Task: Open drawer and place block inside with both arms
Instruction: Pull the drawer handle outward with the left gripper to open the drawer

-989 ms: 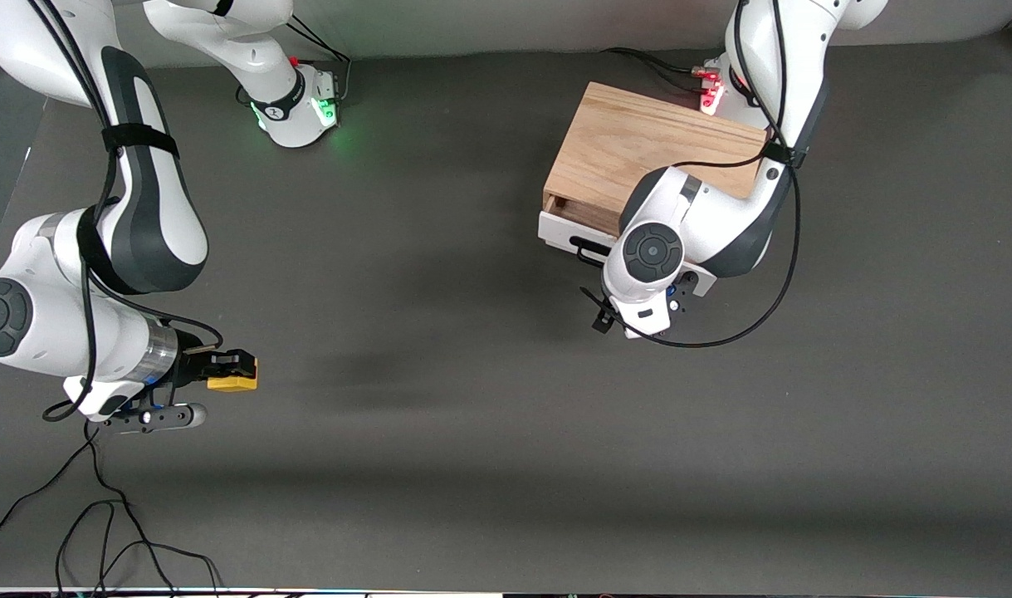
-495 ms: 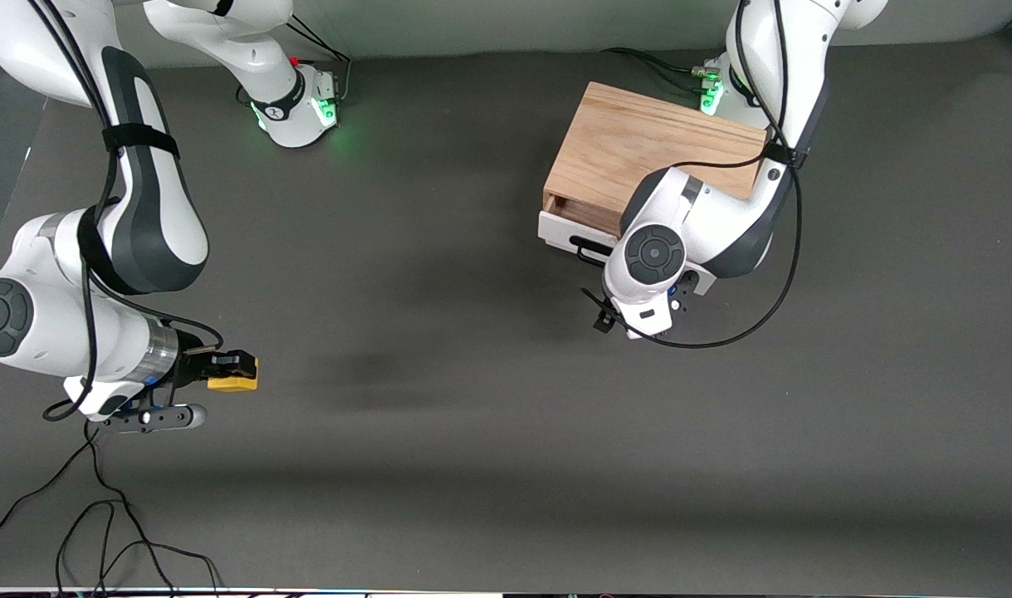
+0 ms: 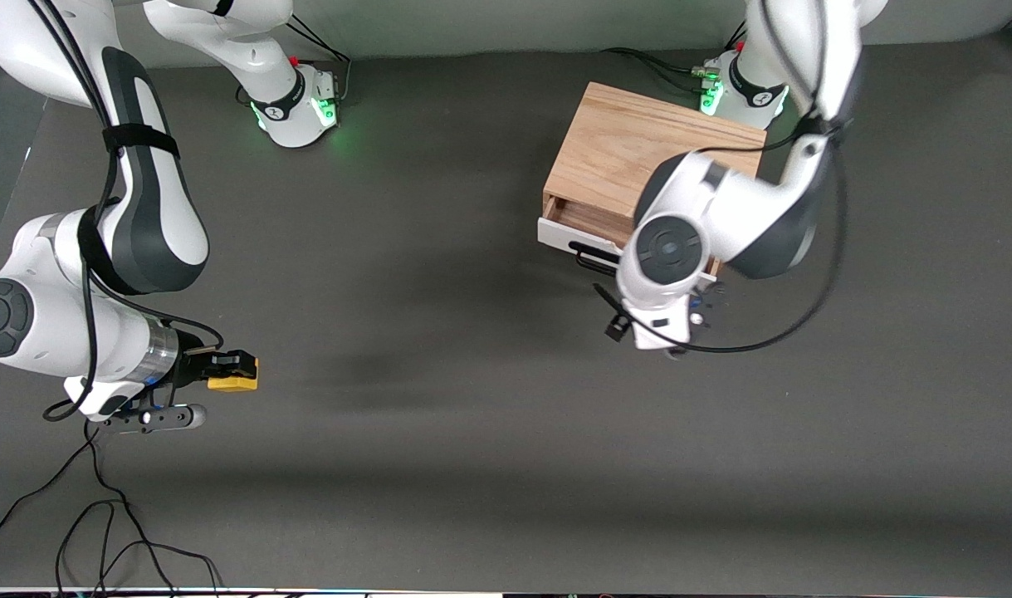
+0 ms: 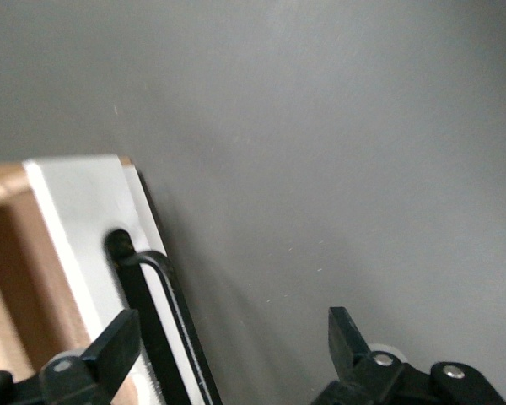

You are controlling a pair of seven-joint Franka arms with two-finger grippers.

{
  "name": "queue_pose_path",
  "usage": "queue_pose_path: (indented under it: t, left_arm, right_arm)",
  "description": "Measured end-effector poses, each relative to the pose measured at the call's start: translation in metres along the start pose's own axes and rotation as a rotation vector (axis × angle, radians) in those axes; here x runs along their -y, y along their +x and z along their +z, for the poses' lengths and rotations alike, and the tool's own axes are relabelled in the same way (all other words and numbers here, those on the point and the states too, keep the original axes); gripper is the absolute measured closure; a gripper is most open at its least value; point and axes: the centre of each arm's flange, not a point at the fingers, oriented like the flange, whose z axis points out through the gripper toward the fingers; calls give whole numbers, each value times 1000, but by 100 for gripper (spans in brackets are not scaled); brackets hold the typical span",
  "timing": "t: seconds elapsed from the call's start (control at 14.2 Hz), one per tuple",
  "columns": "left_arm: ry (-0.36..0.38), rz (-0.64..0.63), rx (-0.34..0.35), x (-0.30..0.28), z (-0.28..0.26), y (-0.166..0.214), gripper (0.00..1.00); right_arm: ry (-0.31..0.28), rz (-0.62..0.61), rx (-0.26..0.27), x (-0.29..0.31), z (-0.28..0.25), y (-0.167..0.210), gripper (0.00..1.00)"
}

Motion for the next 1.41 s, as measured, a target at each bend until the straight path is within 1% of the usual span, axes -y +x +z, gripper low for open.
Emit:
queue_pose_path:
  t: [0.14,0.99,1.13,1.27,1.41]
  left_arm:
    - [0,5,-1,4,-12,6,0]
    - [42,23,10,-9,25,-3,0]
    - [65,24,19,-11,40,-4,0]
    - [109,30,30,-12,66,-8,0]
    - [136,35,39,-13,84,-12,0]
  right_arm:
    - [0,0,0,0,0,0,44]
    - [0,1,1,0,0,0,44]
    - [0,0,1,0,0,0,44]
    - [0,-5,1,4,1,0,44]
    - [-1,-14,2,10,1,-1,44]
